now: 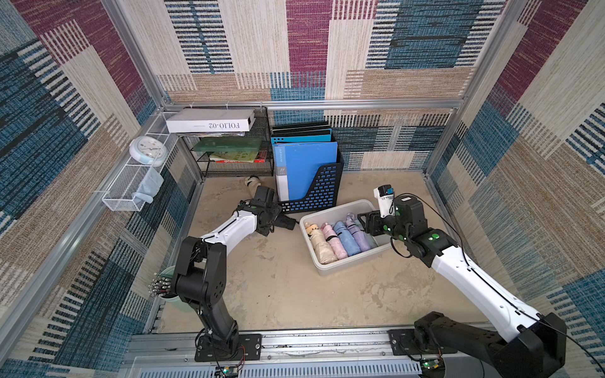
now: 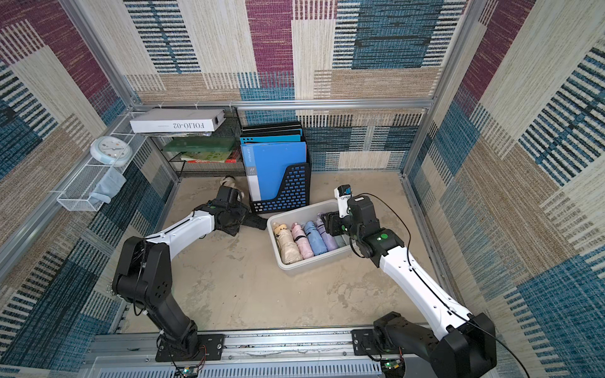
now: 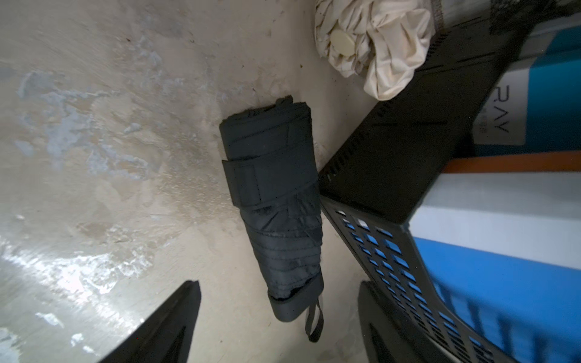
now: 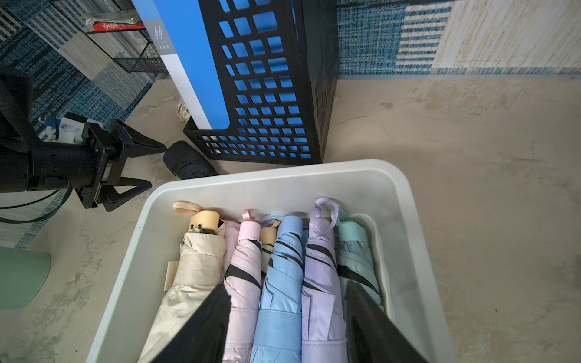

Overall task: Put the umbrella into the storage box
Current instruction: Pick up the umbrella from the center of the board.

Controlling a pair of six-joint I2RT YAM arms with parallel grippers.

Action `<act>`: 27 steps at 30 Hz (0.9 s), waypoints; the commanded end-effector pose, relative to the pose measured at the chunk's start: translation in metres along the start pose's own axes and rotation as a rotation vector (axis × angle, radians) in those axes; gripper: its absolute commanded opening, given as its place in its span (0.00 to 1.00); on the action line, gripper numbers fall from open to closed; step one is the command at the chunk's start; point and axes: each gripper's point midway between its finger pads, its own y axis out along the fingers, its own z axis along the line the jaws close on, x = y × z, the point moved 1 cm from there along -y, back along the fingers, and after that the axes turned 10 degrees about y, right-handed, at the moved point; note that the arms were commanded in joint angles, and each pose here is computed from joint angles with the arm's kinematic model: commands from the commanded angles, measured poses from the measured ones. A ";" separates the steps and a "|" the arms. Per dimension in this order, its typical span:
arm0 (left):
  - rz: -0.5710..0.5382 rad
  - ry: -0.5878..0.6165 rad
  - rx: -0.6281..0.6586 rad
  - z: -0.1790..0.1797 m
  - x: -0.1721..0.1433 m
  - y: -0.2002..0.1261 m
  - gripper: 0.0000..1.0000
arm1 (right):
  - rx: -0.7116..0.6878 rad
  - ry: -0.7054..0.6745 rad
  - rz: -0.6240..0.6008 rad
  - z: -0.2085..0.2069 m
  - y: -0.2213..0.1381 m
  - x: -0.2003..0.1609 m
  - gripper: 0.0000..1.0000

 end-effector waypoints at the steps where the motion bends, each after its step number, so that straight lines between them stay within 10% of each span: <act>1: 0.000 -0.002 0.044 0.006 0.004 0.002 0.84 | -0.030 0.016 -0.025 -0.005 -0.004 0.003 0.62; 27: 0.123 -0.074 0.150 0.020 0.018 0.065 0.85 | -0.052 0.028 -0.006 -0.009 0.004 -0.001 0.63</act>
